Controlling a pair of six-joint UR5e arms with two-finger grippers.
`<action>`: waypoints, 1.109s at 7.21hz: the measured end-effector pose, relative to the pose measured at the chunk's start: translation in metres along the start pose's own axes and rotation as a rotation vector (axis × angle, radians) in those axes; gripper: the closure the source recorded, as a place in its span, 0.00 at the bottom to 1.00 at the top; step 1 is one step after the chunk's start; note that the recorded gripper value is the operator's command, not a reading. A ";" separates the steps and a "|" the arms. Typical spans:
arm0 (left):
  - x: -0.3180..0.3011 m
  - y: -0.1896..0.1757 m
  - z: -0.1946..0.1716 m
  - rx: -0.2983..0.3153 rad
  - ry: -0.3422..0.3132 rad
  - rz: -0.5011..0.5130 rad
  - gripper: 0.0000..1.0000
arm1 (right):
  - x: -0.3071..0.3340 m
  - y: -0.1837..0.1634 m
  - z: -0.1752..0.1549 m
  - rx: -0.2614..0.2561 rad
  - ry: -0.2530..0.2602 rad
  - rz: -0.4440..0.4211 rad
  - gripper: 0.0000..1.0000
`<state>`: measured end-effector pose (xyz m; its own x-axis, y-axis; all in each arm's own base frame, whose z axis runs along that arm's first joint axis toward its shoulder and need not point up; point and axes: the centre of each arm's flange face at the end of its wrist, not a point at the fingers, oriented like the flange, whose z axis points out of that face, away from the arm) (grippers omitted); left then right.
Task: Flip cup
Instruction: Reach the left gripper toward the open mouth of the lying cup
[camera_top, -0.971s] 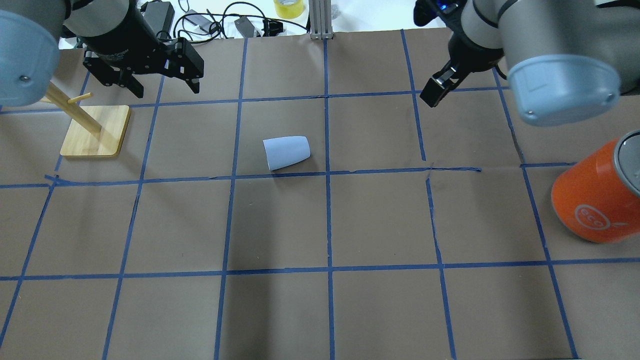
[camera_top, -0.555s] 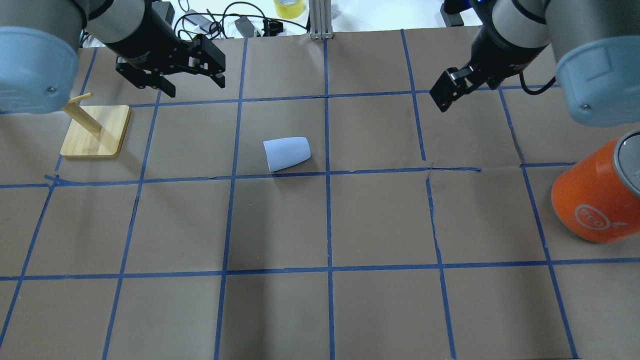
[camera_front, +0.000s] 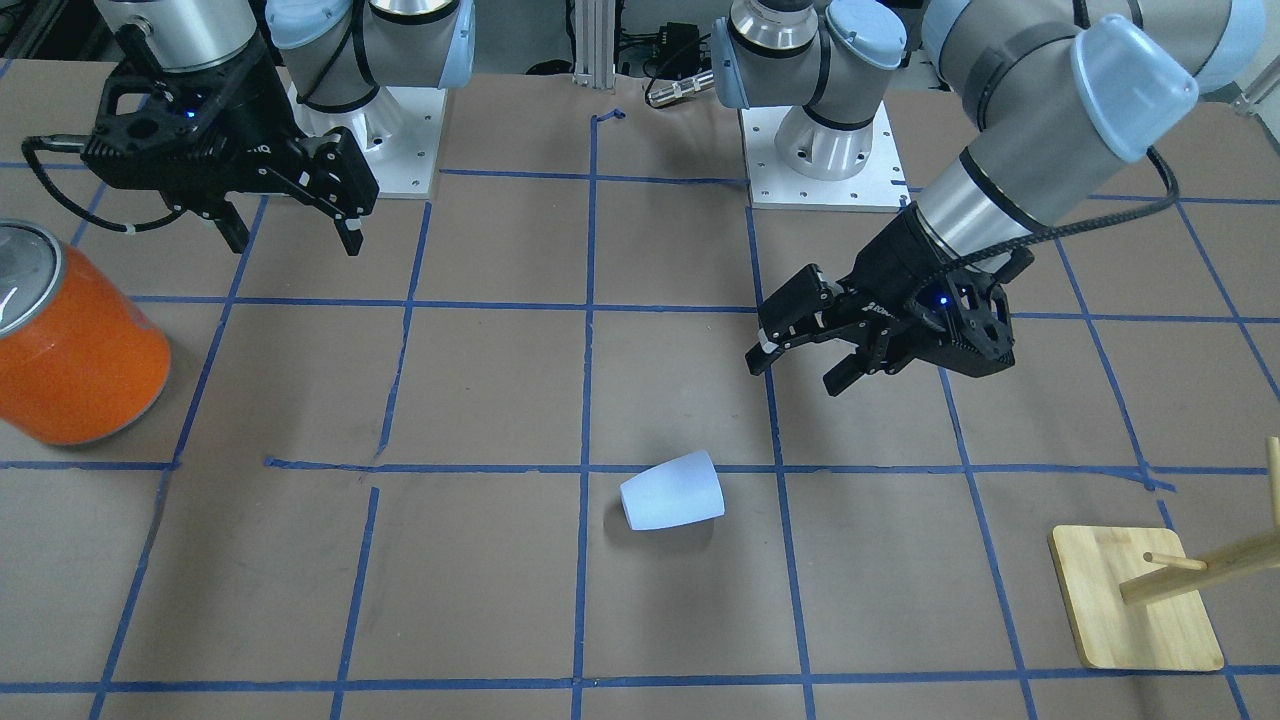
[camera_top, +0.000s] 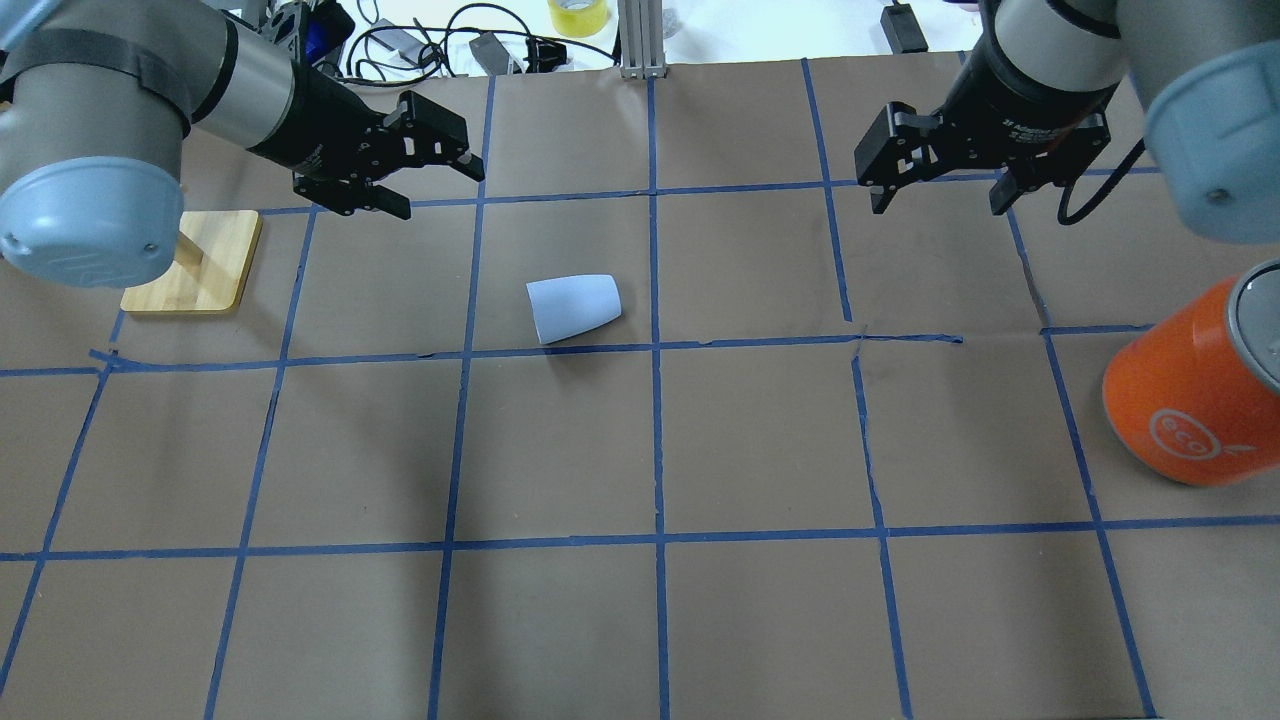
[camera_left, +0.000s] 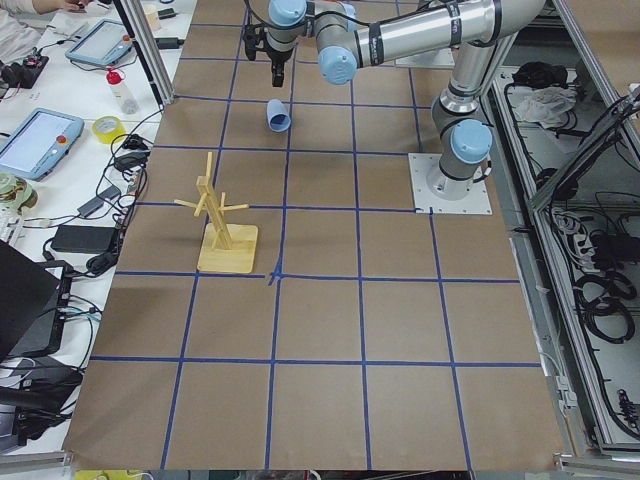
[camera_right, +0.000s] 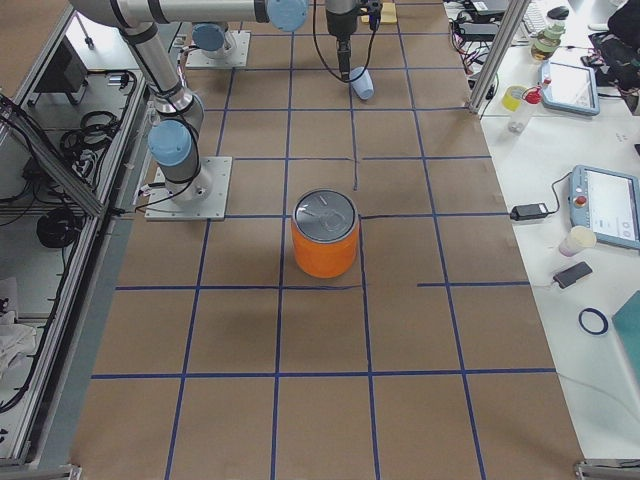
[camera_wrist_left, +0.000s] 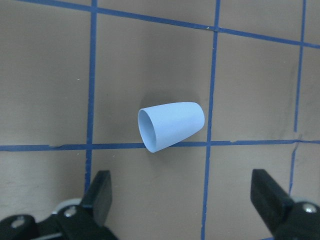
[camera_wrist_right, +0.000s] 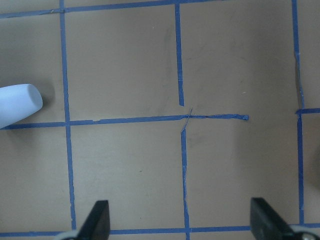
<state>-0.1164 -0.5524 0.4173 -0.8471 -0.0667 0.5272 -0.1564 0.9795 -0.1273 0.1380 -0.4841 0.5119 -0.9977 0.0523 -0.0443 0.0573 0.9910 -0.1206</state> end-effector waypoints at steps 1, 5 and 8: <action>-0.011 -0.006 0.012 -0.015 0.058 -0.024 0.00 | -0.001 -0.020 -0.005 -0.042 0.004 0.029 0.00; -0.074 0.012 0.081 0.006 0.248 -0.023 0.00 | -0.016 -0.062 -0.008 -0.171 0.028 0.028 0.00; -0.101 0.015 0.115 -0.010 0.376 0.039 0.00 | -0.016 -0.059 0.007 -0.141 0.016 -0.078 0.00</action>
<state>-0.0914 -0.5530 0.2650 -0.6061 0.0430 0.7942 -0.1212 0.9819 -0.1456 0.1511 -0.5441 0.5129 -0.9994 -0.0248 -0.0240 -0.0252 0.9995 0.0175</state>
